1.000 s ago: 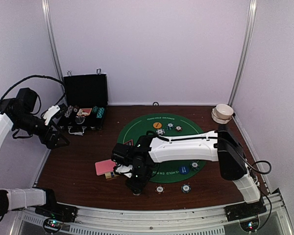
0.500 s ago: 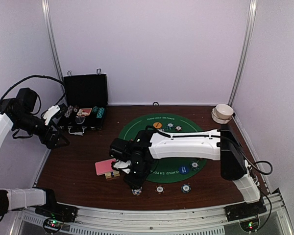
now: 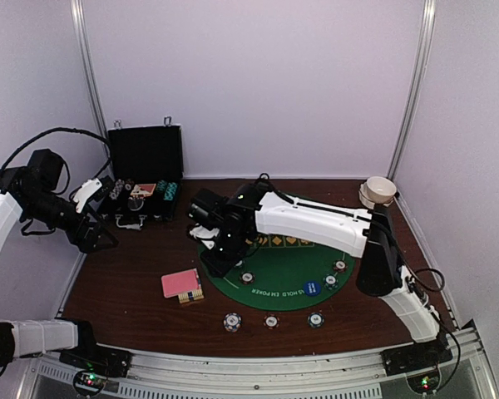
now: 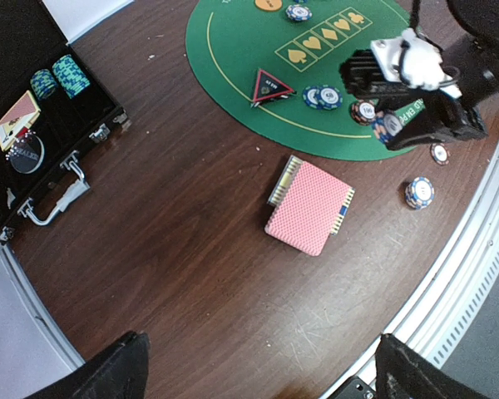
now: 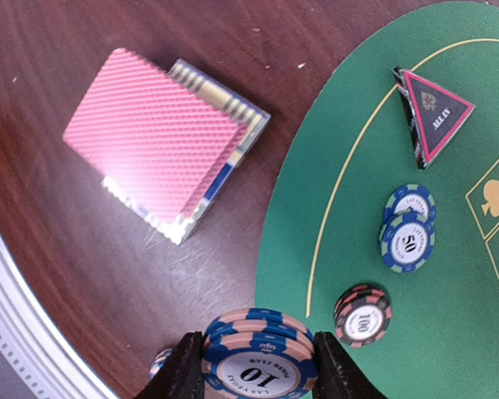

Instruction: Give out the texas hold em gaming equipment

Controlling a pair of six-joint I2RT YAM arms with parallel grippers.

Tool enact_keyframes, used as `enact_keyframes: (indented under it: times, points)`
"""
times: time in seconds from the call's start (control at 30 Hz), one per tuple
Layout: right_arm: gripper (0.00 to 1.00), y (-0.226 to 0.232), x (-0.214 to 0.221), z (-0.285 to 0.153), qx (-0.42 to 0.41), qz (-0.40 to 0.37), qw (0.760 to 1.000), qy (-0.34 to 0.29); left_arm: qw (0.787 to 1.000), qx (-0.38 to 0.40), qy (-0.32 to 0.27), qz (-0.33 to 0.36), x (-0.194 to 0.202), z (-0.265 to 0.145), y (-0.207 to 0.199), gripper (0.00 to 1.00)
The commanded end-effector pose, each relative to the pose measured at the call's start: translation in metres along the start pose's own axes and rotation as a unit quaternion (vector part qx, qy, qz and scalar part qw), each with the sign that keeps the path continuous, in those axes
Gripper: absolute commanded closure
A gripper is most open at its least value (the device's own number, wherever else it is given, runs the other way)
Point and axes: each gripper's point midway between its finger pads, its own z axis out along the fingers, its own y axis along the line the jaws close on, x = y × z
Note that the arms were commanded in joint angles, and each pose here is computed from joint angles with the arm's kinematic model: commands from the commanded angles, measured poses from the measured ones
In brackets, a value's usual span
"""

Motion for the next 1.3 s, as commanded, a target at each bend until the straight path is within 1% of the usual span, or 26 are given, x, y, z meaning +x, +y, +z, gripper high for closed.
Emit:
enact_keyframes:
  times: [0.0, 0.23, 0.47, 0.53, 0.67, 0.73, 0.87, 1.0, 1.1, 1.27]
  points:
    - [0.92, -0.025, -0.001, 0.028, 0.025, 0.027, 0.999, 0.02, 1.0, -0.008, -0.012, 0.018, -0.008, -0.005, 0.001, 0.02]
    - [0.92, -0.041, 0.003, 0.051, 0.033, 0.039, 0.998, 0.033, 1.0, -0.004, -0.013, 0.016, -0.009, -0.005, 0.001, 0.02]
    - [0.92, -0.044, 0.008, 0.069, 0.038, 0.039, 0.998, 0.044, 1.0, -0.002, -0.017, 0.017, -0.011, -0.005, 0.0, 0.03]
    - [0.91, -0.045, 0.01, 0.073, 0.039, 0.041, 0.997, 0.047, 1.0, -0.002, -0.017, 0.017, -0.011, -0.005, 0.0, 0.02]
    - [0.8, -0.049, 0.012, 0.079, 0.042, 0.046, 0.997, 0.052, 1.0, -0.003, -0.016, 0.018, -0.011, -0.005, 0.0, 0.02]
    - [0.71, -0.05, 0.012, 0.078, 0.044, 0.046, 0.997, 0.05, 1.0, -0.003, -0.017, 0.018, -0.011, -0.005, 0.001, 0.02]
    - [0.58, -0.049, 0.007, 0.072, 0.042, 0.046, 0.997, 0.041, 1.0, -0.001, -0.016, 0.017, -0.011, -0.005, 0.0, 0.02]
    - [0.55, -0.047, -0.001, 0.06, 0.035, 0.047, 0.998, 0.025, 1.0, -0.002, -0.017, 0.018, -0.011, -0.005, 0.0, 0.02]
    - [0.48, -0.045, -0.006, 0.05, 0.03, 0.046, 0.998, 0.016, 1.0, -0.002, -0.016, 0.017, -0.011, -0.005, 0.0, 0.02]
    - [0.46, -0.047, -0.01, 0.036, 0.037, 0.045, 0.998, 0.006, 1.0, -0.003, -0.017, 0.018, -0.011, -0.006, 0.0, 0.02]
